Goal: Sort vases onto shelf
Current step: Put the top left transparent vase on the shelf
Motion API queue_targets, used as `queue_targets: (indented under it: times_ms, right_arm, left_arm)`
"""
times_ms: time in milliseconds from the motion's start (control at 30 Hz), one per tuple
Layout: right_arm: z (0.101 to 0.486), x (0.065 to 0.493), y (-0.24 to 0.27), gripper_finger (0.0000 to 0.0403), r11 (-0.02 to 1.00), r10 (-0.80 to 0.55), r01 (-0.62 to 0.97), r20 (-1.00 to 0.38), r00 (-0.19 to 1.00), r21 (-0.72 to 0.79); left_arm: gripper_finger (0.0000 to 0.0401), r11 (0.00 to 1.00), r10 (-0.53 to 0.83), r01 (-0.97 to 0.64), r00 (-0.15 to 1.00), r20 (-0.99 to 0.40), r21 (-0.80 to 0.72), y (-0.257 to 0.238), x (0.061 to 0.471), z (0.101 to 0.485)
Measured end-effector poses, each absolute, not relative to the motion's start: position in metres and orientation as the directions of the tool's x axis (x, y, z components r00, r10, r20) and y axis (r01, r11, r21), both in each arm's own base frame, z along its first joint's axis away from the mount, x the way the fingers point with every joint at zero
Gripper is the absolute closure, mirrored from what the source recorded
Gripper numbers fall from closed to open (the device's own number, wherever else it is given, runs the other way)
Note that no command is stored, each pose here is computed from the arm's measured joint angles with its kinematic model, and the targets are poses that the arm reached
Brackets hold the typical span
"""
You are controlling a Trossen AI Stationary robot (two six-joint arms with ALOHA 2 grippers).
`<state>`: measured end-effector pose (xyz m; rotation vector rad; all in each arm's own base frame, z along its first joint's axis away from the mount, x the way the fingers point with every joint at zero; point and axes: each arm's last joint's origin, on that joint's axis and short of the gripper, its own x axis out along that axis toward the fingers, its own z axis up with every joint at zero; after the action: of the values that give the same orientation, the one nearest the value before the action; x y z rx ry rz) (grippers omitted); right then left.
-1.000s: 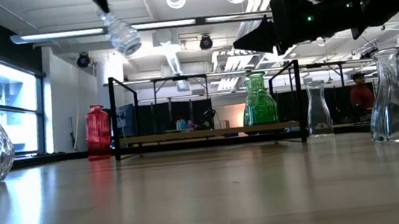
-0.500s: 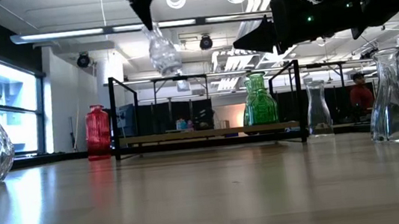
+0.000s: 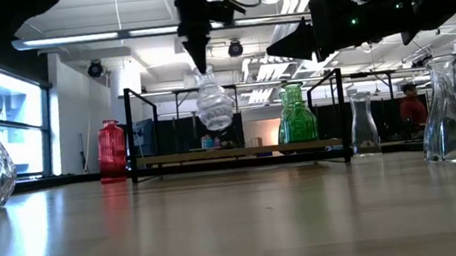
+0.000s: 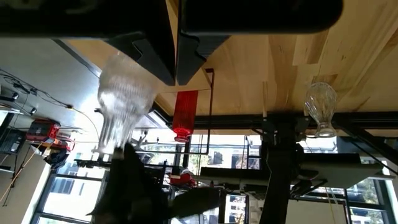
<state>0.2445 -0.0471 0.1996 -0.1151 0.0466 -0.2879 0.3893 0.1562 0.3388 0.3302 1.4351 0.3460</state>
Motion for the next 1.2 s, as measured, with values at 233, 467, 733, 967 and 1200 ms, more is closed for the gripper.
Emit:
queue_targets:
  times_ms: [233,467,733,967,1200]
  right_arm:
    - [0.2,0.245,-0.047,0.0402,0.952,-0.286,0.281,-0.03,0.958,-0.12]
    - [0.2,0.245,-0.047,0.0402,0.951,-0.286,0.28,-0.03,0.958,-0.128]
    - [0.2,0.245,-0.047,0.0402,0.951,-0.286,0.28,-0.03,0.958,-0.128]
    - [0.2,0.244,-0.047,0.0402,0.951,-0.286,0.28,-0.03,0.958,-0.135]
    - [0.2,0.244,-0.047,0.0402,0.951,-0.286,0.279,-0.03,0.958,-0.135]
  left_arm:
    - [0.0387,0.906,0.421,0.002,0.098,-0.901,0.424,0.151,0.406,0.32]
    - [0.0387,0.901,0.429,0.0,0.136,-0.893,0.433,0.143,0.412,0.321]
    - [0.0387,0.894,0.44,0.034,0.115,-0.891,0.446,0.138,0.421,0.309]
    - [0.0387,0.887,0.457,0.038,0.074,-0.886,0.461,0.141,0.426,0.297]
    - [0.0384,0.885,0.46,0.037,0.078,-0.884,0.464,0.141,0.428,0.295]
